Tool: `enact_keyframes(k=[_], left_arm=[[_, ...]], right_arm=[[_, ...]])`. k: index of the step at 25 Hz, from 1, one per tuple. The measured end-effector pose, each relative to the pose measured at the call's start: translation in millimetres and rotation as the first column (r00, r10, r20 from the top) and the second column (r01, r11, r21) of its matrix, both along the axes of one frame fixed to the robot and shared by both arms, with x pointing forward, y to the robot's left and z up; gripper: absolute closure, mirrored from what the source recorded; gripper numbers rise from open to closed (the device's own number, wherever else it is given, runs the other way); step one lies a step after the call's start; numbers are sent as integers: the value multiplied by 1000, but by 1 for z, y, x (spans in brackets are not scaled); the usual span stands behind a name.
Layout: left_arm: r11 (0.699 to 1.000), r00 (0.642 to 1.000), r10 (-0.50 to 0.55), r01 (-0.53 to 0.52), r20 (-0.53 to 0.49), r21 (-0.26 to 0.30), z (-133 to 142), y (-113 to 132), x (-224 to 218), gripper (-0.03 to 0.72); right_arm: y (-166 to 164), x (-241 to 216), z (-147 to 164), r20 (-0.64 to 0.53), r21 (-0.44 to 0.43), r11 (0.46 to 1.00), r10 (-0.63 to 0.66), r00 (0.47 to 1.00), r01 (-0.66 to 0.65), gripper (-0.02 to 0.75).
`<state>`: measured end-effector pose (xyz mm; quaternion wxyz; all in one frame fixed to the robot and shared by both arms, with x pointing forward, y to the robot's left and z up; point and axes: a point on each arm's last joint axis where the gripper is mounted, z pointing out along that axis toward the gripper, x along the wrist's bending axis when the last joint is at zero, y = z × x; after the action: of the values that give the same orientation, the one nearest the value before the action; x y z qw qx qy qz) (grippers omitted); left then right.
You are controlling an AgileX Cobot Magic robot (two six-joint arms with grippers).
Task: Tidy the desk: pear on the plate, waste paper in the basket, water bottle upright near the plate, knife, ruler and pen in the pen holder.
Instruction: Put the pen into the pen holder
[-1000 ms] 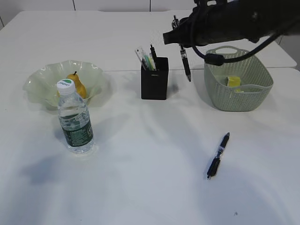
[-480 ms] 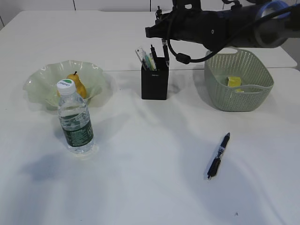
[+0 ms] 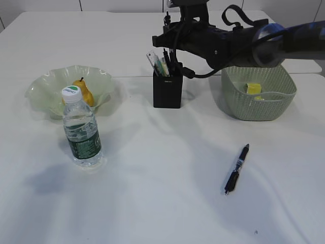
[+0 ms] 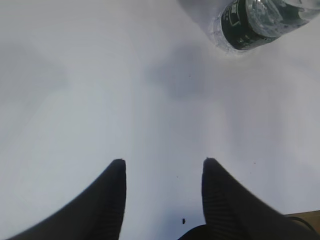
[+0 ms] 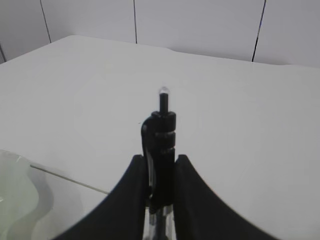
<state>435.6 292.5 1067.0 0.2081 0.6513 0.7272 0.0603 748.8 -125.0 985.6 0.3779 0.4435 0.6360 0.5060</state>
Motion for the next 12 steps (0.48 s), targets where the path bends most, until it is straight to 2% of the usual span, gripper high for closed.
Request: enact_keyframes(k=[5,12], left_arm=[[1000,1000,0,0,2,0,0,0,0,340],[1000,1000,0,0,2,0,0,0,0,340]], right_arm=[[1,2,-18,-32,-9,1000,-1,999,0,645],[1,1,-22,-80,-24,1000,0,997,-2,642]])
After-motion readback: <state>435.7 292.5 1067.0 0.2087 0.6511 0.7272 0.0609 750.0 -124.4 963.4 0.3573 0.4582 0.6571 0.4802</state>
